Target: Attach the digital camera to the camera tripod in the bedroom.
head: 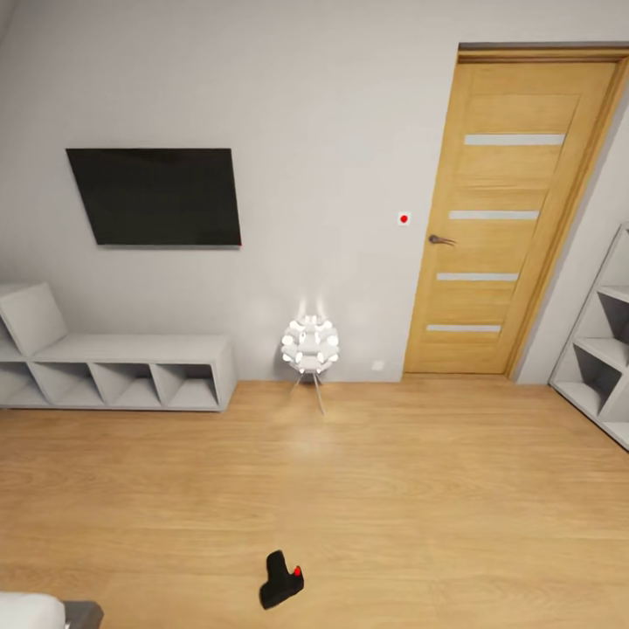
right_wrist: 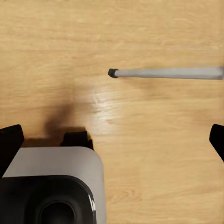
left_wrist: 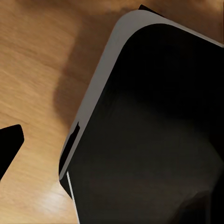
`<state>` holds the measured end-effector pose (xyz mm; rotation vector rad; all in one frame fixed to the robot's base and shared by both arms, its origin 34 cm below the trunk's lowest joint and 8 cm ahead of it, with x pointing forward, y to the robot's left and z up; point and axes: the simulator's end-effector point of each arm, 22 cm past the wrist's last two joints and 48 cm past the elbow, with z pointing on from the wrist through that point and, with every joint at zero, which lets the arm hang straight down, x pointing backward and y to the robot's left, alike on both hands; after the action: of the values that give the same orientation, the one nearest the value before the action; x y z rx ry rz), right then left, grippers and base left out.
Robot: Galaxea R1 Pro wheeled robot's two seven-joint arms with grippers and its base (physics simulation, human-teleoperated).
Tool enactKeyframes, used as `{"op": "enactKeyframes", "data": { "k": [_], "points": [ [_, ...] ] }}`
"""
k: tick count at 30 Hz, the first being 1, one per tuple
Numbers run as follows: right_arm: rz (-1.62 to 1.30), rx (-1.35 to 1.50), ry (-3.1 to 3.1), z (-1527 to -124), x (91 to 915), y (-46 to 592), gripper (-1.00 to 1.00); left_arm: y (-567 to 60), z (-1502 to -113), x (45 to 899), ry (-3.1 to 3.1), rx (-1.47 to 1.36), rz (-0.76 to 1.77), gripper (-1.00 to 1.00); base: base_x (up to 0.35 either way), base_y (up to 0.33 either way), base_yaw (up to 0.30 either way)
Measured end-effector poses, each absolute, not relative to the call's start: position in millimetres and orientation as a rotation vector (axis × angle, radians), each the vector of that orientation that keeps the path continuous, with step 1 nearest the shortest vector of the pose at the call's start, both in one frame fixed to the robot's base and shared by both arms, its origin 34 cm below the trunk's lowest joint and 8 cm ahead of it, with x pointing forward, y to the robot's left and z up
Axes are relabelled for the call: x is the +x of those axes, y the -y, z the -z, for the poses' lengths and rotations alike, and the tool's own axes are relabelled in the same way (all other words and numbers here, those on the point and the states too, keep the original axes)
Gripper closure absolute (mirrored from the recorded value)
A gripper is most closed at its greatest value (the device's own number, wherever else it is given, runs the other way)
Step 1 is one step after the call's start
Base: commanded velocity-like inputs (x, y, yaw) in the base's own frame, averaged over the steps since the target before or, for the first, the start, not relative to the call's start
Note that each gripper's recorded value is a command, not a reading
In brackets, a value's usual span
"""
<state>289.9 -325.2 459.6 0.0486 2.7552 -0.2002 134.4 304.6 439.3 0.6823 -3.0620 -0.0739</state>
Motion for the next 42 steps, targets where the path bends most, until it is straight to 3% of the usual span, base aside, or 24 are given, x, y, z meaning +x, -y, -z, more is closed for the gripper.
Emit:
{"op": "enactKeyframes", "data": {
  "k": [32, 42],
  "points": [
    [0.199, 0.042, -2.755, -459.5, 290.0, 324.7, -1.0, -304.5, -439.3, 134.2, 3.061, 0.682, 0.074, -1.0, 0.05, 0.0, -0.001],
    [0.199, 0.043, -2.756, -459.5, 289.9, 324.7, -1.0, -304.5, -439.3, 134.2, 3.061, 0.682, 0.074, -1.0, 0.019, 0.0, -0.142]
  ]
}}
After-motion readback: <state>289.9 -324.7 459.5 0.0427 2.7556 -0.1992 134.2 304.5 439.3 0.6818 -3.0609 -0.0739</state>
